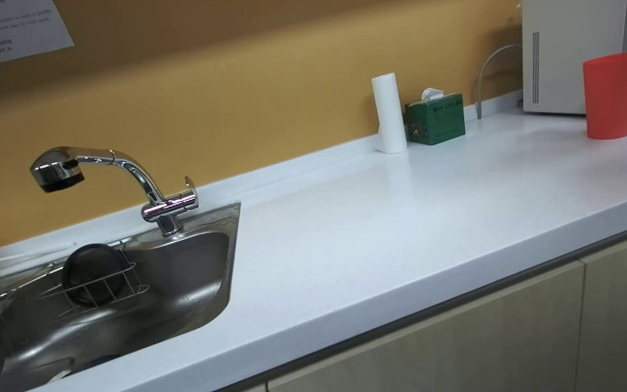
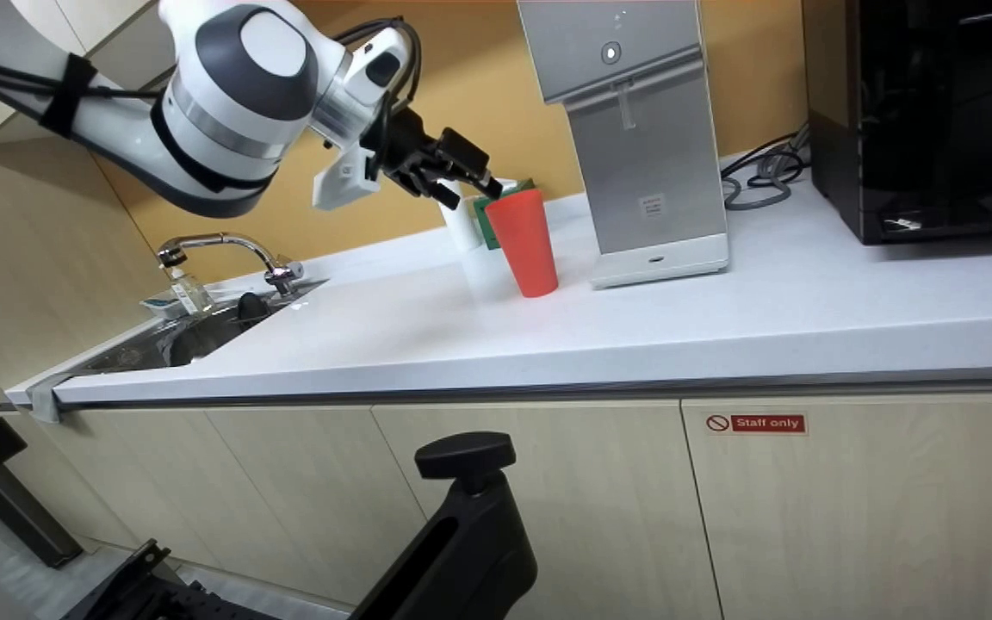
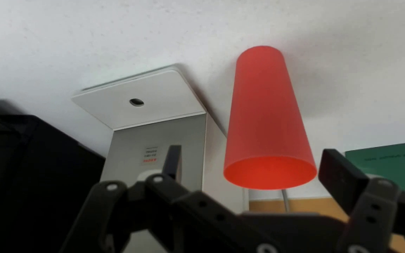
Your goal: Put the orange cup under the coffeemaker.
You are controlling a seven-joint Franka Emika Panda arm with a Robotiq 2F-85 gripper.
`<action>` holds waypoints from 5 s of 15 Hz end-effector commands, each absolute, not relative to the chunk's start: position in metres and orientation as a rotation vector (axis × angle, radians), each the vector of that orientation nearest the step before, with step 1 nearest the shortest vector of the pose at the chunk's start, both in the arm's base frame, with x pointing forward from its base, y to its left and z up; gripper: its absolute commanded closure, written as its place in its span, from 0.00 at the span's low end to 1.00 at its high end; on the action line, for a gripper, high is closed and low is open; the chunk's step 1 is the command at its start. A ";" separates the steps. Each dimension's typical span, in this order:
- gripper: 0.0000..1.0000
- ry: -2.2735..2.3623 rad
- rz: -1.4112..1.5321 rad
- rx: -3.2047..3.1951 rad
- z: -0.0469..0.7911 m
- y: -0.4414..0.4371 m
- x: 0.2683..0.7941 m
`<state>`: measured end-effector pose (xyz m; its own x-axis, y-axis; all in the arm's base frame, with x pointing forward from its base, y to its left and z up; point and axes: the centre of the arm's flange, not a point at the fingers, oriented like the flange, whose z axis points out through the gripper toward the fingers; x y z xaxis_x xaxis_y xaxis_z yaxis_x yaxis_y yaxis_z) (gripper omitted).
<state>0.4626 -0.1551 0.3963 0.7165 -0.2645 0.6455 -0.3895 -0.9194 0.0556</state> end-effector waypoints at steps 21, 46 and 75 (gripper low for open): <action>0.00 -0.486 1.144 2.797 0.290 -0.156 0.483; 0.00 -0.095 1.122 2.831 0.272 -0.159 0.530; 0.51 -0.217 1.203 2.714 0.319 -0.178 0.536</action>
